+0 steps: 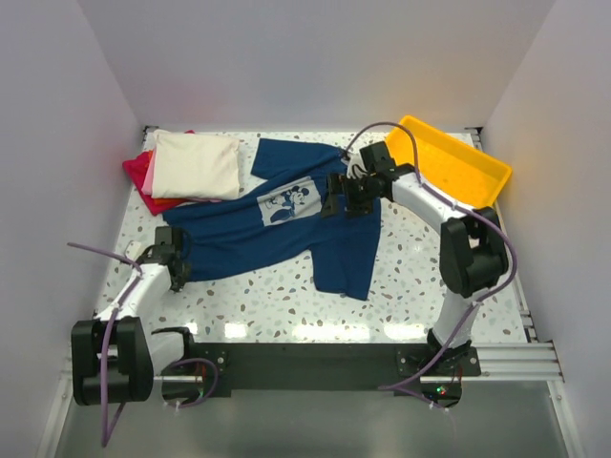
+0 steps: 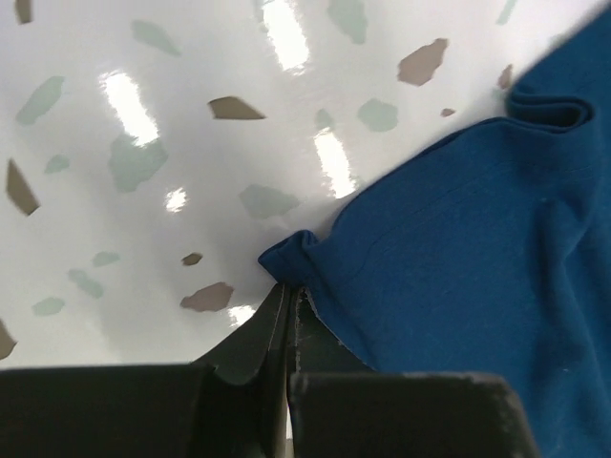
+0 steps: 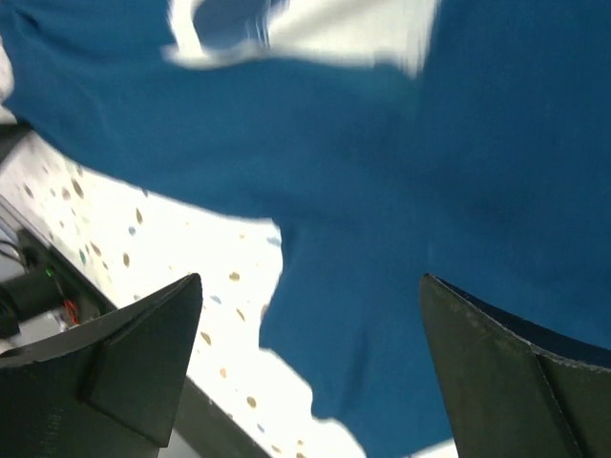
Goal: Fold and stack the t-shirts
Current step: Fold the tshirt
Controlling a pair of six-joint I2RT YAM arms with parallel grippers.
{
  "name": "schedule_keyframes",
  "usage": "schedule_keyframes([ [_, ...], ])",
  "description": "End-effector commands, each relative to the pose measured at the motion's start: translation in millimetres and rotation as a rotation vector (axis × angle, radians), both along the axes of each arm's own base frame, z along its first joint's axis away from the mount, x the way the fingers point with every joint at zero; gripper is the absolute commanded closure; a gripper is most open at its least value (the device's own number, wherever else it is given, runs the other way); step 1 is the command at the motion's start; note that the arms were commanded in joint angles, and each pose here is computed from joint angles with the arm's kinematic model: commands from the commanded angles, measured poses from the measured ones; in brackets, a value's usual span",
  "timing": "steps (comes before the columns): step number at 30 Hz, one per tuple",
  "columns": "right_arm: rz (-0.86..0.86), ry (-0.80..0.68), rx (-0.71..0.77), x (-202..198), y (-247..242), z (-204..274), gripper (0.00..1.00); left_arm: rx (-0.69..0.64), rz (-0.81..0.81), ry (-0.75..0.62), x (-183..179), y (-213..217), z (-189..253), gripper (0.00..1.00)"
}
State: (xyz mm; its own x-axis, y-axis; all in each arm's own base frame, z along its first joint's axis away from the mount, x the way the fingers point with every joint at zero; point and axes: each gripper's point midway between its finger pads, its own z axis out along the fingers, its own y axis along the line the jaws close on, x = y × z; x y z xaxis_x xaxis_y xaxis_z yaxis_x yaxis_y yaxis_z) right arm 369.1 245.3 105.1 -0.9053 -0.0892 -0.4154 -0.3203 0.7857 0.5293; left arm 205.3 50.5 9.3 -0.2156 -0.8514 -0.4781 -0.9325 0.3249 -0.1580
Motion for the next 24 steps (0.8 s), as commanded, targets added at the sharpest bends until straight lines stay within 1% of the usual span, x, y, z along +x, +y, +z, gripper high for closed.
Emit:
schedule_keyframes([
  [1, 0.02, 0.029, -0.081, -48, -21, 11, 0.02, -0.021, -0.072, 0.045, -2, -5, -17, 1.0],
  [2, 0.014, 0.068, -0.113, -67, -28, 1, 0.02, -0.02, -0.089, 0.05, -2, -5, -18, 1.0],
  [3, 0.007, 0.077, -0.124, -76, -33, 0, 0.02, -0.022, -0.098, 0.047, 0, -5, -18, 1.0],
  [4, -0.006, 0.059, -0.12, -85, -36, 10, 0.02, -0.021, -0.105, 0.048, 0, -5, -18, 1.0],
  [5, -0.01, 0.089, -0.141, -99, -41, 3, 0.02, -0.021, -0.115, 0.051, 0, -6, -19, 1.0],
  [7, -0.034, 0.103, -0.148, -116, -47, 8, 0.04, -0.026, -0.137, 0.049, 1, -8, -20, 1.0],
  [8, -0.029, 0.14, -0.171, -131, -50, 0, 0.05, -0.025, -0.144, 0.051, 1, -8, -21, 1.0],
  [10, -0.051, 0.165, -0.19, -145, -55, -4, 0.07, -0.035, -0.155, 0.051, 0, -10, -22, 1.0],
  [11, -0.057, 0.184, -0.205, -156, -59, -10, 0.09, -0.037, -0.158, 0.053, -1, -10, -23, 1.0],
  [12, -0.067, 0.205, -0.222, -164, -64, -13, 0.12, -0.042, -0.161, 0.051, -1, -12, -23, 1.0],
  [13, -0.084, 0.217, -0.233, -168, -68, -16, 0.15, -0.045, -0.163, 0.051, -1, -12, -24, 1.0],
  [14, -0.095, 0.227, -0.246, -176, -74, -19, 0.21, -0.048, -0.166, 0.051, -2, -13, -25, 1.0],
  [18, -0.13, 0.255, -0.276, -187, -83, -33, 0.31, -0.051, -0.178, 0.038, 1, -13, -22, 1.0],
  [24, -0.16, 0.29, -0.288, -190, -84, -53, 0.37, -0.054, -0.185, 0.034, 0, -13, -21, 1.0],
])
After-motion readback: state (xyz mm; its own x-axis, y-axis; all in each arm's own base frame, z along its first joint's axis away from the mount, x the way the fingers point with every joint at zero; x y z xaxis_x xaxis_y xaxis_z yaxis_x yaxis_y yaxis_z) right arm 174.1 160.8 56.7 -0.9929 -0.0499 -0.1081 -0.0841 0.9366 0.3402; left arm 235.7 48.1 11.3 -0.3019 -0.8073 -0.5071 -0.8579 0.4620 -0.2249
